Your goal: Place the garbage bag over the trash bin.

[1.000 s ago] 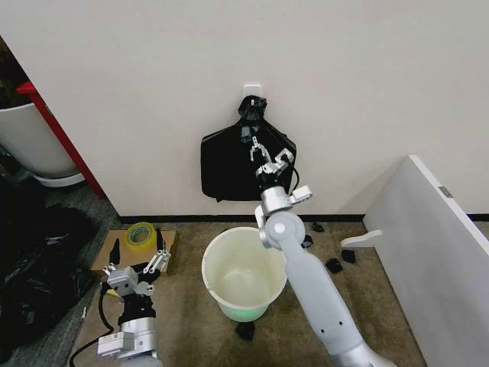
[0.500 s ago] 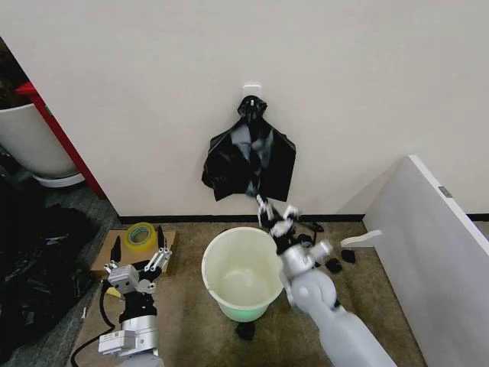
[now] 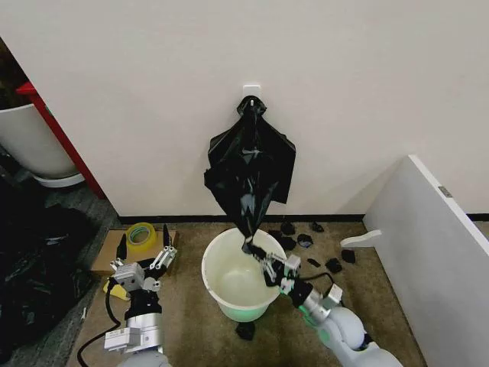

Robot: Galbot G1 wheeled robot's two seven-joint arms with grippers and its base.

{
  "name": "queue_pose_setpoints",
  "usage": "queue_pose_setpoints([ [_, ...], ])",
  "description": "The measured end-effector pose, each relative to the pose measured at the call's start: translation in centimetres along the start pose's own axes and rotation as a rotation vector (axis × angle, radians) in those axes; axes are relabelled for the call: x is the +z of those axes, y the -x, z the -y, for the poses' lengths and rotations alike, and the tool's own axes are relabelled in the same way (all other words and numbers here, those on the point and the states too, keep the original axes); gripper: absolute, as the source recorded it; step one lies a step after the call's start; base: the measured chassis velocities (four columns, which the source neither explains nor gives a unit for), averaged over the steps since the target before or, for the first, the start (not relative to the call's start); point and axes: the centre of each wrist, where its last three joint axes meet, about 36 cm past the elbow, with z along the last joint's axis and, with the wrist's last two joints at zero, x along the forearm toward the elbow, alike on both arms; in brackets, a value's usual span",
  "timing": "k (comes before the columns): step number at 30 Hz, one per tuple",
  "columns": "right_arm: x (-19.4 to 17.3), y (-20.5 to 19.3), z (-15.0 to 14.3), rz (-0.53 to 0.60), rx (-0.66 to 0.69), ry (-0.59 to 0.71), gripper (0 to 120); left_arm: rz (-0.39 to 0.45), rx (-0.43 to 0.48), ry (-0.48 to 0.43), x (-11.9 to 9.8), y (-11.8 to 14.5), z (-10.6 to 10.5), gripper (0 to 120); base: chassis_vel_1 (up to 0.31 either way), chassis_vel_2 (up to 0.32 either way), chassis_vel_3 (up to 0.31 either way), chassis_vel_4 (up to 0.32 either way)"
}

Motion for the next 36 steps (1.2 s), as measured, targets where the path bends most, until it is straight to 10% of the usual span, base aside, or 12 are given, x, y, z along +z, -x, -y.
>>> queue_pose_setpoints([
  [15, -1.5, 0.1, 3.0, 0.119, 0.056, -0.101, 4, 0.009, -0.007, 0.001, -0.6, -0.2, 0.0, 100, 0.000, 0.000, 0.000, 0.000],
  [36, -4.3, 4.5, 0.9, 0.105, 0.442, -0.355, 78, 0.007, -0.001, 0.008, -0.3, 0.0, -0.1, 100, 0.000, 0.000, 0.000, 0.000],
])
